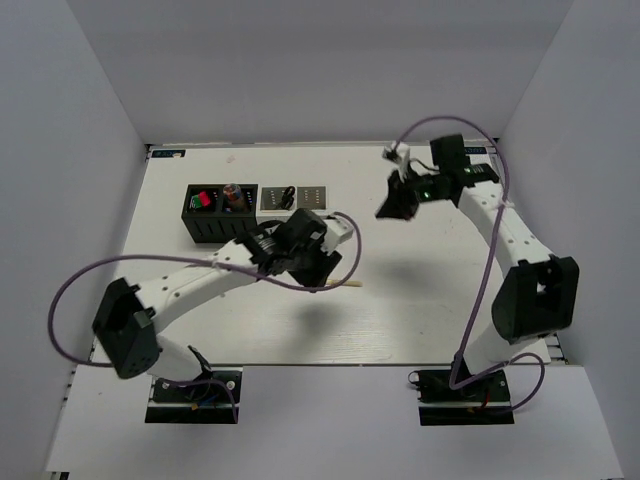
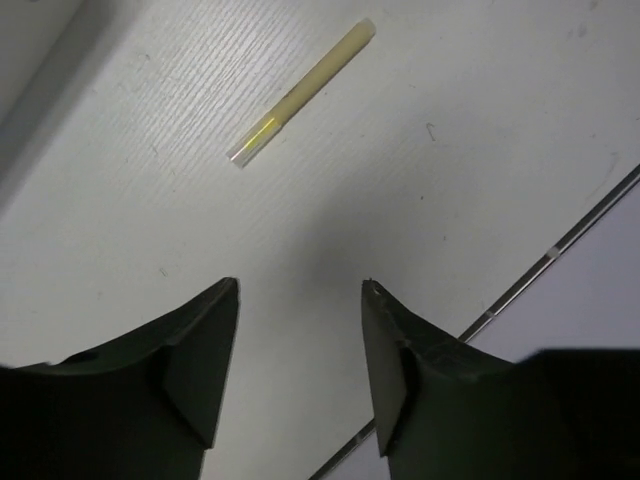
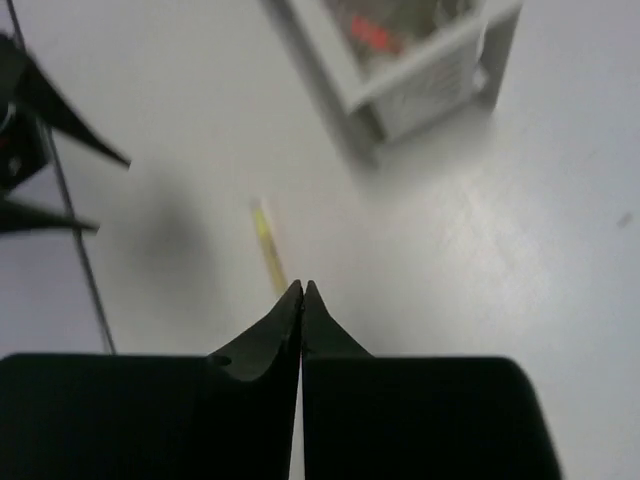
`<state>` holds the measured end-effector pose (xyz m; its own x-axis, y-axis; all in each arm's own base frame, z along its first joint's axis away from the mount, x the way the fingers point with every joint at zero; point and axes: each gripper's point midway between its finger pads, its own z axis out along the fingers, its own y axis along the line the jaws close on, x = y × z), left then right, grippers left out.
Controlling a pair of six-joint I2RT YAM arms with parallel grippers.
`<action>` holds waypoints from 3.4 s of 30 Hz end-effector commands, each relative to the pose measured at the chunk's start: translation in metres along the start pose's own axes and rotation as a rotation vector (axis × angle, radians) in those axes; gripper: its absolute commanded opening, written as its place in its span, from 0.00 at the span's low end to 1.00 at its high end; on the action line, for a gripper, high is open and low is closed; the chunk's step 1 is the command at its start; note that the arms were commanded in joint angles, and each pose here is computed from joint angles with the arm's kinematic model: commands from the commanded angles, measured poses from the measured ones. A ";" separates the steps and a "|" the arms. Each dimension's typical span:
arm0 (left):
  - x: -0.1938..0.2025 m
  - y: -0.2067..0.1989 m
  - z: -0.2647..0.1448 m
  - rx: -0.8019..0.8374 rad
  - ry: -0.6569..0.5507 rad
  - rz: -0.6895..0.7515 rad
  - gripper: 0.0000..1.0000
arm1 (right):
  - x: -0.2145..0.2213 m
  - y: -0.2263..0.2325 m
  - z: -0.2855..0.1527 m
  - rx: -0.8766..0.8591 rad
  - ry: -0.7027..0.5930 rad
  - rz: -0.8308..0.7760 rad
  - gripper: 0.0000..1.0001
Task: Sort the stationery into containers
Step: Pick up the pen from the center of the board, then place the pen in the storage box.
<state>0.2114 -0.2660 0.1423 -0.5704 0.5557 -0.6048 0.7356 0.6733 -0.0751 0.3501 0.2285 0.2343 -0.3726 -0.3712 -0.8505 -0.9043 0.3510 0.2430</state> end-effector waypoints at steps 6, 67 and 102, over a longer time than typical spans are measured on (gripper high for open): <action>-0.042 -0.004 0.051 0.047 0.155 0.291 0.56 | 0.138 0.079 -0.058 -0.106 0.202 0.213 0.58; -0.156 0.031 0.046 -0.097 -0.128 0.111 0.00 | 0.108 0.087 -0.123 -0.218 -0.135 0.384 0.86; -0.184 0.184 0.057 -0.459 -0.511 -0.395 0.32 | 0.101 0.098 -0.126 -0.194 -0.174 0.281 0.90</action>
<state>0.4724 -0.2726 0.1753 -0.4744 0.0467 -0.8791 0.2365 0.9686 -0.0762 0.2462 0.1041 0.2055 -0.3811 -0.2061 -0.9013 -0.9062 0.2764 0.3200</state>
